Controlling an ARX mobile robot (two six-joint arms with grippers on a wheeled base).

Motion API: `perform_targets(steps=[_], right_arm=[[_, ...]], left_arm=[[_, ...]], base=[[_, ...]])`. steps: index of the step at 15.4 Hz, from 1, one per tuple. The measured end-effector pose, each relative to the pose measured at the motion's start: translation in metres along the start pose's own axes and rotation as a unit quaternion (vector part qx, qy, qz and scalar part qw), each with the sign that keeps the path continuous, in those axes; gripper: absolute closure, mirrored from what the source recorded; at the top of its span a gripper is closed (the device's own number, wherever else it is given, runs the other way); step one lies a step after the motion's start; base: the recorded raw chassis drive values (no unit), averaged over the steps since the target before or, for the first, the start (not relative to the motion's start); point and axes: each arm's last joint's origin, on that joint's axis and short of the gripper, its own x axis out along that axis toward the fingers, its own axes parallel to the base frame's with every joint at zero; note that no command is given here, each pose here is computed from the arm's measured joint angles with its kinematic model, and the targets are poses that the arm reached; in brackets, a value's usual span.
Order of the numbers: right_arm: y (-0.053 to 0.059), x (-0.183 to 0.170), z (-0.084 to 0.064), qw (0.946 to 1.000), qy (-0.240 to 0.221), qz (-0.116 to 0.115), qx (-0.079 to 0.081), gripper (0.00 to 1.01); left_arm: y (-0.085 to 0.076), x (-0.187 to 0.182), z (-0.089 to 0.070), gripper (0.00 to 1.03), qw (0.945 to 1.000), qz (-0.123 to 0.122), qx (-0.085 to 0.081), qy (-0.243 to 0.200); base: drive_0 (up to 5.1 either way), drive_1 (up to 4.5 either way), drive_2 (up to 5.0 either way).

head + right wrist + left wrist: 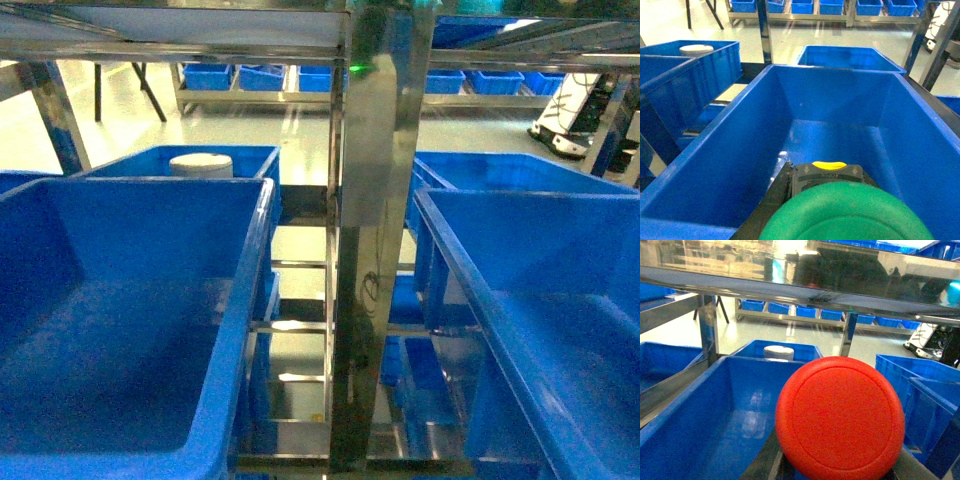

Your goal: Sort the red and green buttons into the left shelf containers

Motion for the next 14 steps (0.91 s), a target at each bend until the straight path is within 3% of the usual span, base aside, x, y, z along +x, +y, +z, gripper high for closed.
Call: perform_targets(steps=[5,8,12,14], right_arm=[[0.0,0.0,0.0,1.0,0.001,0.0,0.0,0.75],[-0.003,0.009,-0.005,0.9996,0.028,-0.003,0.008,0.75],[-0.008,0.043,0.011,0.999,0.044,0.001,-0.007,0.75],[-0.015,0.068,0.007,0.9955,0.095,0.001,0.002,0.75]], left_arm=[[0.0,0.0,0.0,0.8,1.0,-0.001,0.0,0.0],[0.0,0.0,0.0,0.8,1.0,-0.001,0.0,0.0],[0.0,0.0,0.0,0.8,1.0,-0.001,0.0,0.0],[0.0,0.0,0.0,0.8,1.0,-0.001,0.0,0.0]], base=[[0.0,0.0,0.0],[0.0,0.0,0.0],[0.0,0.0,0.0],[0.0,0.0,0.0]])
